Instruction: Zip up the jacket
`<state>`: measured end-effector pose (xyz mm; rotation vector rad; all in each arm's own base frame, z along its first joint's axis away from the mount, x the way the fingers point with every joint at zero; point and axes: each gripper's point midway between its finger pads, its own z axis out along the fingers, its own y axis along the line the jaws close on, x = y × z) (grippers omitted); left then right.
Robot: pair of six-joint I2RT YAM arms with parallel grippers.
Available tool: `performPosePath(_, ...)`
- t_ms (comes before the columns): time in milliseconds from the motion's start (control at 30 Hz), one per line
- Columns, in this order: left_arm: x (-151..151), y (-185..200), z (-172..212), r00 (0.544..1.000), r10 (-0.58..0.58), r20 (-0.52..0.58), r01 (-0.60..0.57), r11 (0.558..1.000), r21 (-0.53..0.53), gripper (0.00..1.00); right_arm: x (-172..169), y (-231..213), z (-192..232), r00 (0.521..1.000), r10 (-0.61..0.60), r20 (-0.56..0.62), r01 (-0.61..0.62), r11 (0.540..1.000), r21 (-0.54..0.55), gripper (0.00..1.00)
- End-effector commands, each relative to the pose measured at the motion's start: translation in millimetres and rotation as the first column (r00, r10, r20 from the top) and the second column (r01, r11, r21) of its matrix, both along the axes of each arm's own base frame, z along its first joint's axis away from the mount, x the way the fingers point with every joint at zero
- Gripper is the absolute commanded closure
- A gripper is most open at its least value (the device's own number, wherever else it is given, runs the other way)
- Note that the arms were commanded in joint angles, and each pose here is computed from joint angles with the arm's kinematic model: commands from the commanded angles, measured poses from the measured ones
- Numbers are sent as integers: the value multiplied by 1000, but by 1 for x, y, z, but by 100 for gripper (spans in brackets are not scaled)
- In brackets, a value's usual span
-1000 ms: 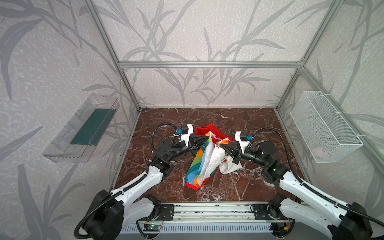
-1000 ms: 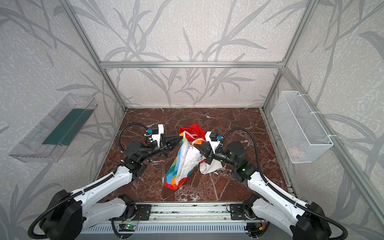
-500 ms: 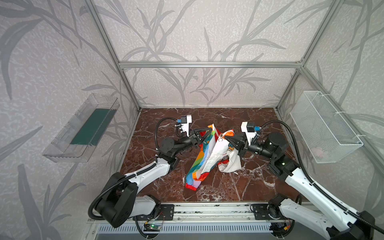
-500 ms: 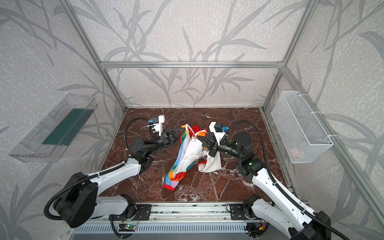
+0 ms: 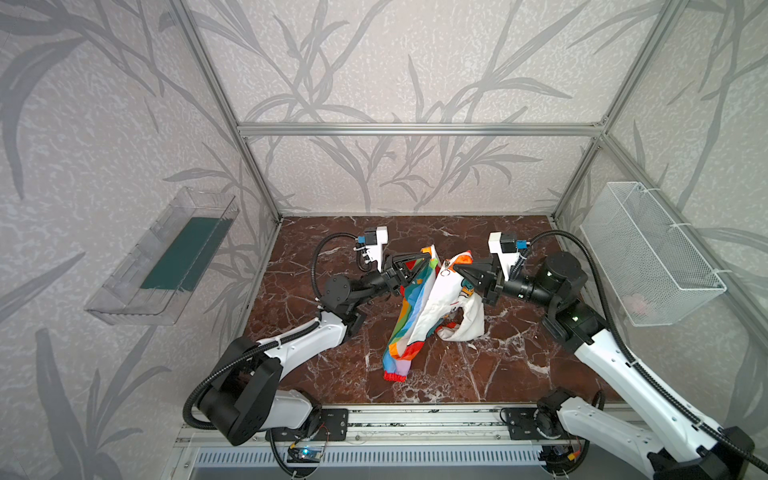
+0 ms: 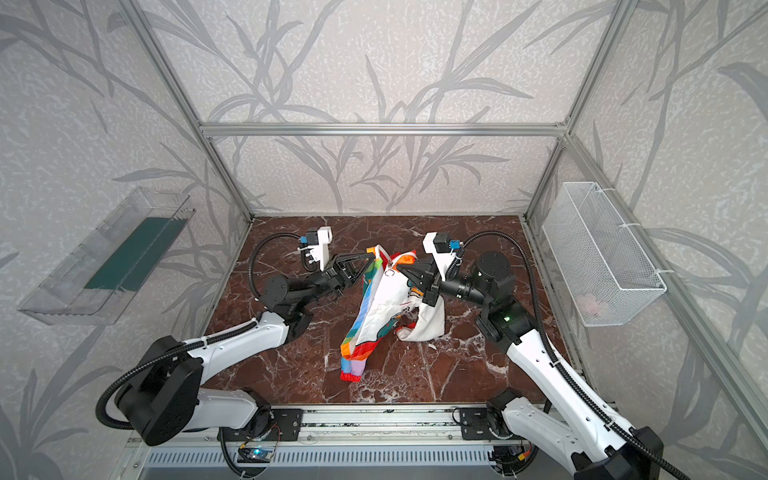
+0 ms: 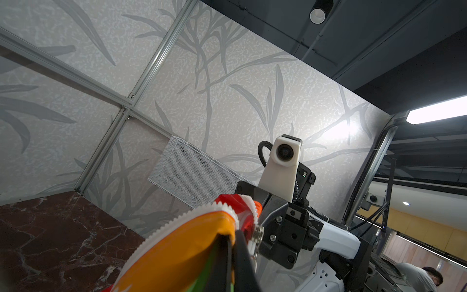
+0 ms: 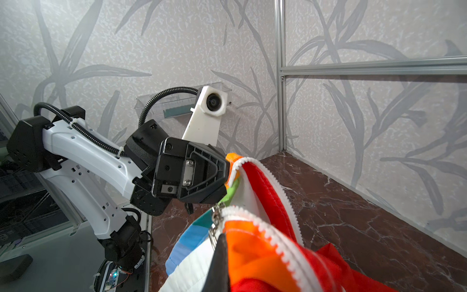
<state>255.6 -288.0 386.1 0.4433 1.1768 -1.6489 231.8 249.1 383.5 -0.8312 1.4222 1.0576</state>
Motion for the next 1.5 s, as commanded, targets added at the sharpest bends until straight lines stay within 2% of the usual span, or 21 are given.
performPosePath(0, -20, 7, 22, 993, -5, 118, 10, 999, -40, 100, -7, 2, 23, 999, 41, 35, -43, 999, 31, 100)
performPosePath(433, -28, 6, 26, 988, -13, 154, 19, 999, -40, 100, 3, 9, 17, 998, 56, 7, -56, 998, 1, 100)
performPosePath(1467, -26, -1, 19, 986, -4, 166, 3, 1000, 12, 100, -15, 9, 17, 994, 111, 25, -109, 991, -76, 100)
